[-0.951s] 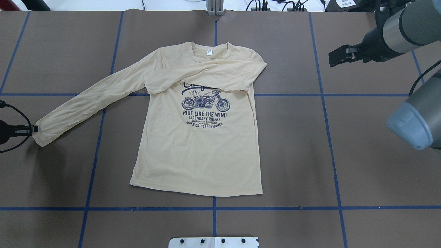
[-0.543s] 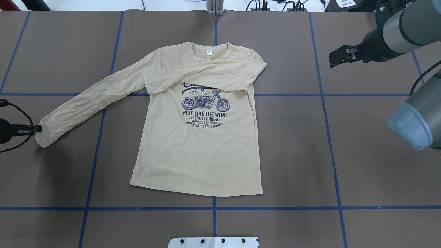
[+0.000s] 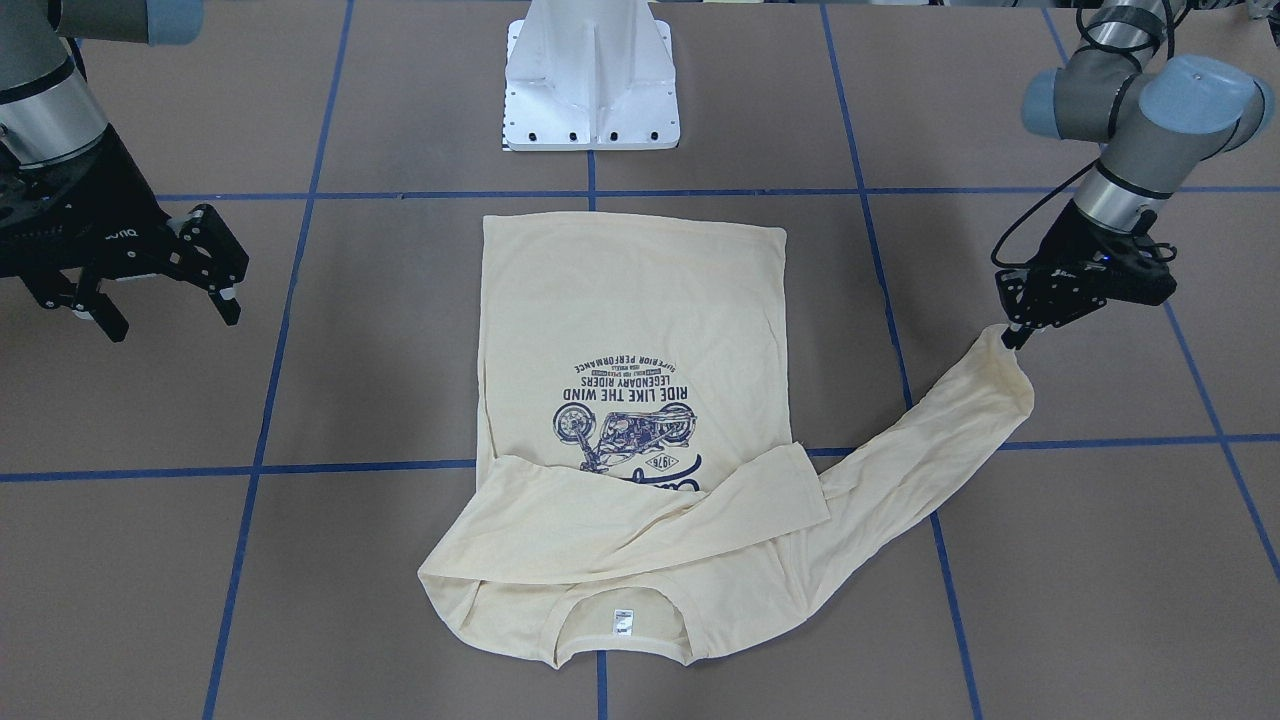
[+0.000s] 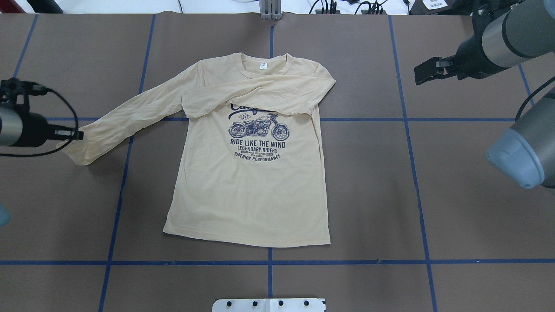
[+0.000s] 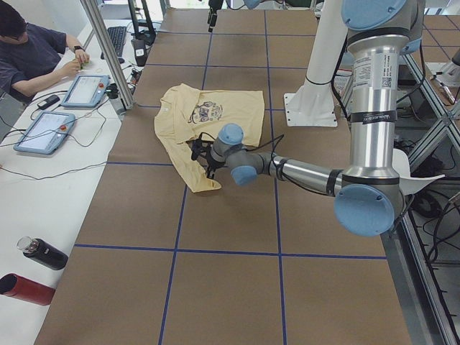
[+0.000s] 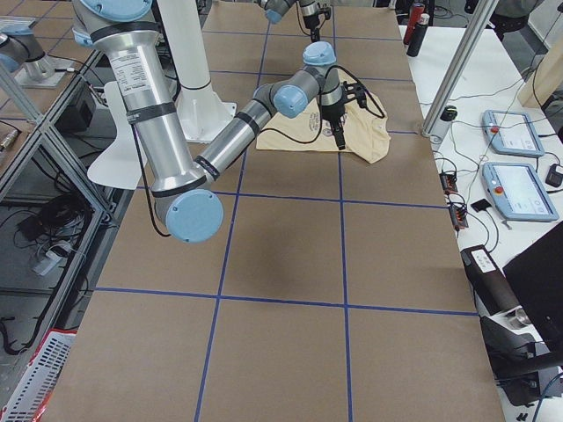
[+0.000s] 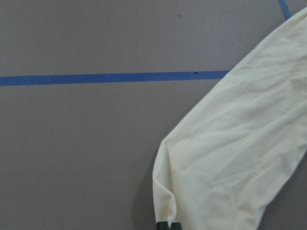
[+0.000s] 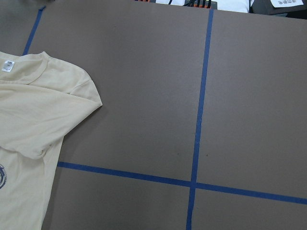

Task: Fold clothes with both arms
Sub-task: 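Carry the sleeve with the left gripper across the shirt front, then release the sleeve with the left gripper while both grippers move toward the hem, then lower both grippers to the hem corners nearest the robot and grasp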

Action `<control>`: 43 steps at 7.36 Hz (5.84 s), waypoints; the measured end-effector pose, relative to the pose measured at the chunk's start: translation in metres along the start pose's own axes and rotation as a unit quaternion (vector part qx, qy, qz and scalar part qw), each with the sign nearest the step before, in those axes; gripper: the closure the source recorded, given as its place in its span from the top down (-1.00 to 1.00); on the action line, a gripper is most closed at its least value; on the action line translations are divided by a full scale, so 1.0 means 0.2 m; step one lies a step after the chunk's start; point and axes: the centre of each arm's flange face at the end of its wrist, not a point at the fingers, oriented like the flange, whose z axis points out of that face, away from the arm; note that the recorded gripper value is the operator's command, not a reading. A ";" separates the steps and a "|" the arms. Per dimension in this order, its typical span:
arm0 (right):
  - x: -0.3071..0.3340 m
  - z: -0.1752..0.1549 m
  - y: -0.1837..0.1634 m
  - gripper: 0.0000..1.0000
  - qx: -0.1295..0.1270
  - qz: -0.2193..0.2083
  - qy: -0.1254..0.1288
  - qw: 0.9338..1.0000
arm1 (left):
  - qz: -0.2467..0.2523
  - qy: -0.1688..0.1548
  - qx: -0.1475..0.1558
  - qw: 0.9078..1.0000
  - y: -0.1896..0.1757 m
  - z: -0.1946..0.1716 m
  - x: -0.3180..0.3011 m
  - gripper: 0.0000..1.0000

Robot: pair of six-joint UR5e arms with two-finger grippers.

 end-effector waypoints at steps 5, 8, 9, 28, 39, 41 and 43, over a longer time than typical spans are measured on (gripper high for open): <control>-0.01 0.00 -0.01 1.00 0.001 0.004 0.001 1.000 | -0.052 -0.033 -0.029 0.998 -0.78 -0.26 1.29 -1.00; -0.01 0.01 -0.01 1.00 0.002 0.007 0.002 1.000 | -0.102 -0.052 -0.043 0.992 -1.20 -0.14 1.88 -1.00; -0.01 0.01 -0.01 1.00 0.002 0.007 0.002 1.000 | -0.115 -0.059 -0.050 0.990 -1.27 -0.08 2.04 -1.00; -0.81 0.11 0.56 1.00 0.000 0.087 -0.052 0.995 | 0.067 0.053 0.012 0.996 -0.05 -0.54 1.29 1.00; -0.97 0.31 0.97 1.00 -0.007 0.049 -0.003 0.999 | 0.025 0.008 -0.068 0.997 0.82 0.22 1.05 0.48; -0.97 0.31 0.97 1.00 -0.007 0.049 -0.002 0.999 | 0.023 0.007 -0.072 0.997 0.86 0.24 1.06 0.43; -0.96 0.31 0.97 1.00 -0.008 0.049 -0.001 0.999 | 0.021 0.009 -0.084 0.996 0.95 0.26 1.09 0.31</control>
